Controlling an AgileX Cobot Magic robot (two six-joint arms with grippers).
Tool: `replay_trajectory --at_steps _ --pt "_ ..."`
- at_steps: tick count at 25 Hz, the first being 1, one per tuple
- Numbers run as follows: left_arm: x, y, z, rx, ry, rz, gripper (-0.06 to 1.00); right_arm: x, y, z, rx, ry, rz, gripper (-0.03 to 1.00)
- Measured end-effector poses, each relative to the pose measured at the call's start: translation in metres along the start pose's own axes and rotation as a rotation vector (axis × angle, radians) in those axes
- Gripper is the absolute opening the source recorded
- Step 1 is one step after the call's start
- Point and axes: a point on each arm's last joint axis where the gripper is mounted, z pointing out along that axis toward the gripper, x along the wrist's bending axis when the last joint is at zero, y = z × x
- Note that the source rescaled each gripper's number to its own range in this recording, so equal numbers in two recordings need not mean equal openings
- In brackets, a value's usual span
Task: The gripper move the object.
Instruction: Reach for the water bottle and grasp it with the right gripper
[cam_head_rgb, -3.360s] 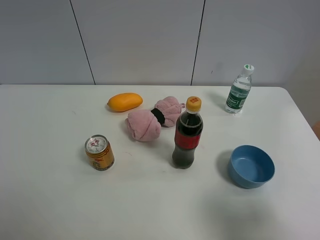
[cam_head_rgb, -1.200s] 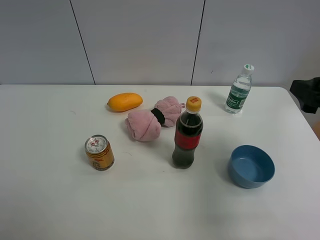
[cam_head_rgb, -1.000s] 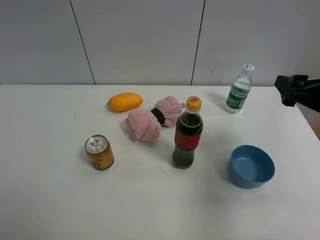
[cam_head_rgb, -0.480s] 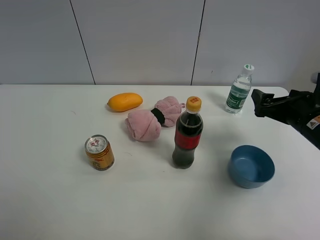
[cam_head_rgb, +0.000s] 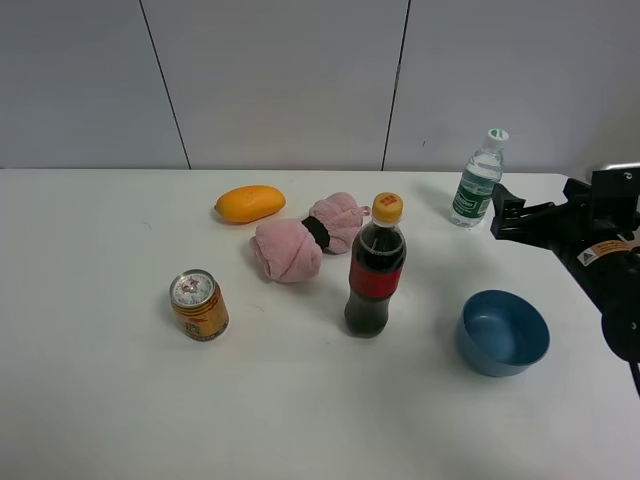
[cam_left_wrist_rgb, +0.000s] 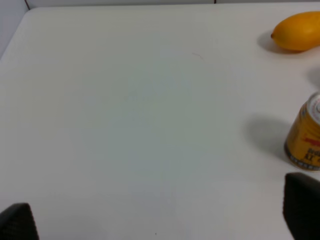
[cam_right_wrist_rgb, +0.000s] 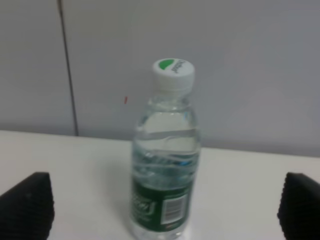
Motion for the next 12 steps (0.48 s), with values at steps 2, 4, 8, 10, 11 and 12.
replay_trajectory --at_steps 2,4,8,10,11,12 --pt "0.0 0.0 0.0 0.0 0.0 0.0 1.0 -0.002 -0.007 0.003 0.006 -0.029 -0.015 0.78" --pt "0.0 0.0 0.0 0.0 0.0 0.0 1.0 -0.002 -0.017 0.005 0.042 -0.038 -0.021 0.78" --pt "0.0 0.0 0.0 0.0 0.0 0.0 1.0 0.0 -0.035 0.008 0.113 -0.032 -0.028 0.78" --pt "0.0 0.0 0.0 0.0 0.0 0.0 1.0 0.001 -0.04 0.01 0.131 -0.029 -0.03 0.78" --pt "0.0 0.0 0.0 0.0 0.0 0.0 1.0 0.001 -0.041 0.012 0.132 -0.025 -0.031 0.78" --pt "0.0 0.0 0.0 0.0 0.0 0.0 1.0 0.002 -0.041 0.015 0.128 -0.016 -0.035 0.78"
